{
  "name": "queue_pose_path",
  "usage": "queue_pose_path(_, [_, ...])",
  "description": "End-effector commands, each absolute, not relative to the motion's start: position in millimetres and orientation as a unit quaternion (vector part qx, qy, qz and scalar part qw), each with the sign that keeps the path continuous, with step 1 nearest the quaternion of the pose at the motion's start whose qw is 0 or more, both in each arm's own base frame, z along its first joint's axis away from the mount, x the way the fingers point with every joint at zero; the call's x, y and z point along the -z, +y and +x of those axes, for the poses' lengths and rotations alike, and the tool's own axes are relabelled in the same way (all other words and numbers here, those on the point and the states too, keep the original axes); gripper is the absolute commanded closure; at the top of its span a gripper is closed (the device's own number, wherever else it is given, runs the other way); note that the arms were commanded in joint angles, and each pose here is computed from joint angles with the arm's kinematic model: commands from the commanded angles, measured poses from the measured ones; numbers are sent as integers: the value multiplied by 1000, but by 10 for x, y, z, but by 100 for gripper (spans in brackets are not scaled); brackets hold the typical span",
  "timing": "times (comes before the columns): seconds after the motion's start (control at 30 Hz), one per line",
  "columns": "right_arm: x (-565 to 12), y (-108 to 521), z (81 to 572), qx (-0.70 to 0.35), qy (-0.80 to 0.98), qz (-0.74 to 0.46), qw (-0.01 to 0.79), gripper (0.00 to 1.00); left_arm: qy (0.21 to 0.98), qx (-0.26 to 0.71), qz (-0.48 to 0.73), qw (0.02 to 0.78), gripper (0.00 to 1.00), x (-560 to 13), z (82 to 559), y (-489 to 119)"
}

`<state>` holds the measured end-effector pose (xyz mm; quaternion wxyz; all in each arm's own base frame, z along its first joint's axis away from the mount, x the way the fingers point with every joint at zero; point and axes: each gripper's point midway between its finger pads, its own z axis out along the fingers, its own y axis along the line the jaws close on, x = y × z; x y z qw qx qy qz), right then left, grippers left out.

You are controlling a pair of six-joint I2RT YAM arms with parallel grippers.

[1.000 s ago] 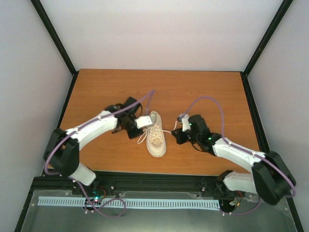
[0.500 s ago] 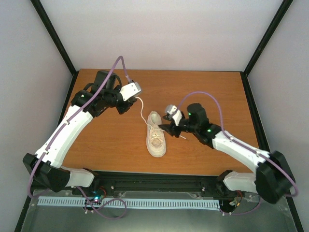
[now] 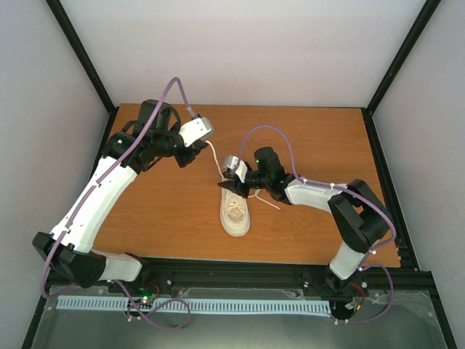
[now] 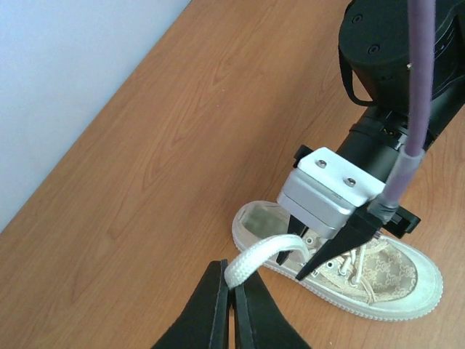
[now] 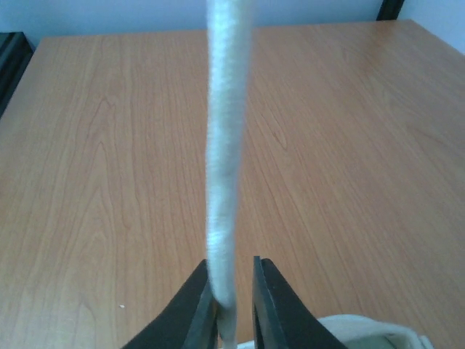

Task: Tie the shoes

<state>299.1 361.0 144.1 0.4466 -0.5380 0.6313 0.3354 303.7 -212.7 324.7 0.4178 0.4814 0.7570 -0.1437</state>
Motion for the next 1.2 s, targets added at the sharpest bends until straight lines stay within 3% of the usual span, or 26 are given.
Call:
queue_pose_path(0.0, [-1569,3656,3030,-333,613,-536,476,91,756,143,478,424,99,-3393,2935,-2083])
queue_pose_path(0.17, [-1542,3583,3005,-324,621,-533,474,97,769,94,502,384,99,-2913,2940,-1931])
queue_pose_path(0.37, [-1557,3546,3012,-315,637,-534,457,97,788,51,582,193,96,-1064,2600,-1593])
queue_pose_path(0.4, [-1551,3532,2994,-316,639,-534,454,97,797,52,576,175,86,-888,2571,-1565])
queue_pose_path(0.47, [-1545,3509,2959,-317,640,-535,452,97,807,56,568,152,46,-659,2526,-1536])
queue_pose_path(0.53, [-1531,3491,2937,-318,644,-533,448,97,812,58,557,162,34,-607,2571,-1566])
queue_pose_path(0.87, [-1574,3477,3045,-343,704,-454,425,97,786,242,463,331,32,-1682,2914,-2378])
queue_pose_path(1.0, [-1567,3434,3101,-357,745,-390,406,97,788,280,410,365,32,-1707,2963,-2520])
queue_pose_path(1.17, [-1506,3388,3160,-364,784,-326,382,97,799,285,356,391,40,-1647,3044,-2614])
